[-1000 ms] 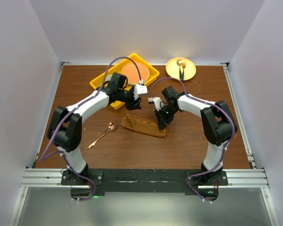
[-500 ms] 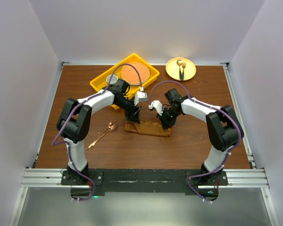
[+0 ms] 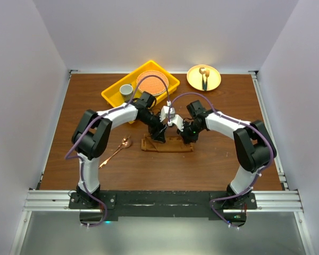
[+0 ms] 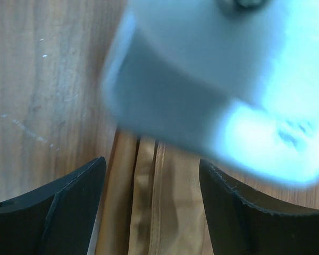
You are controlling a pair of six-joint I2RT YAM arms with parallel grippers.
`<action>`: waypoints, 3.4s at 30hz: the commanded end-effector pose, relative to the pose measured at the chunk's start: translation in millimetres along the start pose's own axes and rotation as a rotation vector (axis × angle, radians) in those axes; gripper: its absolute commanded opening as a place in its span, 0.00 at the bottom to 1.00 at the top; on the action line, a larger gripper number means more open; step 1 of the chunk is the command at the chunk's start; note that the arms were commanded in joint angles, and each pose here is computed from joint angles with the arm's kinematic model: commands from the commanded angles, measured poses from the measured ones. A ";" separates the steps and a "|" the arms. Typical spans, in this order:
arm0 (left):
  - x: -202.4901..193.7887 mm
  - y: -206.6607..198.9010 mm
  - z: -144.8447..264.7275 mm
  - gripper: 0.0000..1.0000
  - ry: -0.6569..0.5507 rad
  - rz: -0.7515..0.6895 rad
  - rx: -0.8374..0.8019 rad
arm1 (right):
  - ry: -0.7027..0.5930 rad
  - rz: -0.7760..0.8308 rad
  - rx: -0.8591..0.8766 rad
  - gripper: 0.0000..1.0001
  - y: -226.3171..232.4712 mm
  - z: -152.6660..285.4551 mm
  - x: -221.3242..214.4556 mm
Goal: Fold the napkin into a case and place the utensils inside
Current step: Stuff the top corner of the smaller-rectangle-folded napkin into the folded napkin, then pick up the smaller rectangle-folded napkin from the center of the board.
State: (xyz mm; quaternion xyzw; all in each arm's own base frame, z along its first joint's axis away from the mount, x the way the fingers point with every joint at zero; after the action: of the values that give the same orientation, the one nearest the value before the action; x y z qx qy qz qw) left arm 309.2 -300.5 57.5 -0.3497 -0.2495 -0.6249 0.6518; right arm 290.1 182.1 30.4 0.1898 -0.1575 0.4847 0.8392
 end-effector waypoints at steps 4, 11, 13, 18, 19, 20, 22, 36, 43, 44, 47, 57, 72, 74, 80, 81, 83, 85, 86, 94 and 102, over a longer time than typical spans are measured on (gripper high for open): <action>-6.7 2.8 -12.6 0.68 0.005 -0.004 0.017 | 0.011 0.080 -0.060 0.00 -11.6 -0.4 -7.6; -20.4 -4.2 -16.4 0.40 0.034 0.018 -0.003 | -0.020 0.082 -0.063 0.02 -11.4 5.1 0.7; -25.0 -7.1 -17.0 0.31 0.044 0.028 -0.009 | -0.042 0.080 -0.065 0.04 -9.9 11.4 8.4; -37.1 -7.8 -17.3 0.20 0.081 0.047 0.008 | -0.107 0.013 -0.062 0.10 -4.0 30.4 30.7; -38.6 -8.2 -17.8 0.17 0.083 0.051 0.007 | -0.118 0.002 -0.050 0.12 -1.2 32.7 33.9; -38.3 -7.7 -17.9 0.15 0.082 0.049 0.009 | -0.132 -0.024 -0.049 0.14 0.7 37.2 37.4; -39.5 -8.3 -19.3 0.09 0.084 0.052 0.005 | -0.152 -0.049 -0.038 0.20 4.3 44.4 45.0; -30.5 -0.8 -14.0 0.09 0.049 0.065 0.024 | -0.203 -0.208 -0.073 0.41 0.5 67.7 69.4; -20.8 8.7 -5.1 0.15 -0.005 0.116 0.057 | -0.246 -0.297 -0.081 0.42 6.0 79.9 77.5; -20.2 8.7 -4.9 0.15 -0.007 0.122 0.058 | -0.256 -0.307 -0.084 0.42 5.4 79.8 78.1; -18.9 10.2 -4.1 0.15 -0.010 0.125 0.064 | -0.285 -0.334 -0.093 0.40 5.5 81.9 81.2; -11.0 12.4 18.8 0.33 -0.088 0.203 0.089 | -0.247 -0.371 0.003 0.21 20.0 47.4 61.5; 4.6 -0.1 43.4 0.41 -0.184 0.265 0.115 | -0.178 -0.363 -0.040 0.15 1.0 11.3 40.7; 3.7 -6.9 46.5 0.42 -0.188 0.200 0.111 | -0.161 -0.364 -0.053 0.14 -2.4 8.2 37.7; -3.9 -20.2 45.4 0.31 -0.116 -0.041 0.125 | -0.165 -0.362 -0.025 0.15 0.7 10.7 43.4; -6.5 -24.2 43.2 0.30 -0.100 -0.043 0.110 | -0.176 -0.365 -0.017 0.15 2.6 13.7 46.9; -7.8 -29.3 36.4 0.28 -0.081 -0.074 0.099 | -0.201 -0.369 0.006 0.16 5.7 19.4 56.7; -3.2 -32.7 28.8 0.28 -0.075 -0.117 0.099 | -0.221 -0.383 0.012 0.17 5.2 25.3 66.2; -2.8 -34.2 25.1 0.27 -0.073 -0.125 0.096 | -0.225 -0.388 0.018 0.18 5.9 26.2 69.3; -5.7 -24.6 0.4 0.23 -0.057 -0.086 0.102 | -0.221 -0.384 0.089 0.35 8.6 28.4 82.7; -21.4 -21.6 -11.3 0.20 -0.039 -0.012 0.083 | -0.127 -0.338 0.165 0.63 -0.7 16.8 54.0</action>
State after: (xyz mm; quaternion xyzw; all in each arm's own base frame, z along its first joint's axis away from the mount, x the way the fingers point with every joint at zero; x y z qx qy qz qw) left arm 271.6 -288.0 31.8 -0.3320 -0.2701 -0.6207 0.6570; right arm 319.0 219.4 70.1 0.2946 -0.1585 0.3014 0.8929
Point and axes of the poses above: each gripper's point midway between its finger pads, its own z axis back along the fingers, its own y axis along the line the jaws close on, x = y × z, the point moved 1 cm from there along z, back along the fingers, and after that the axes turned 14 degrees about -z, right-handed, at the moved point
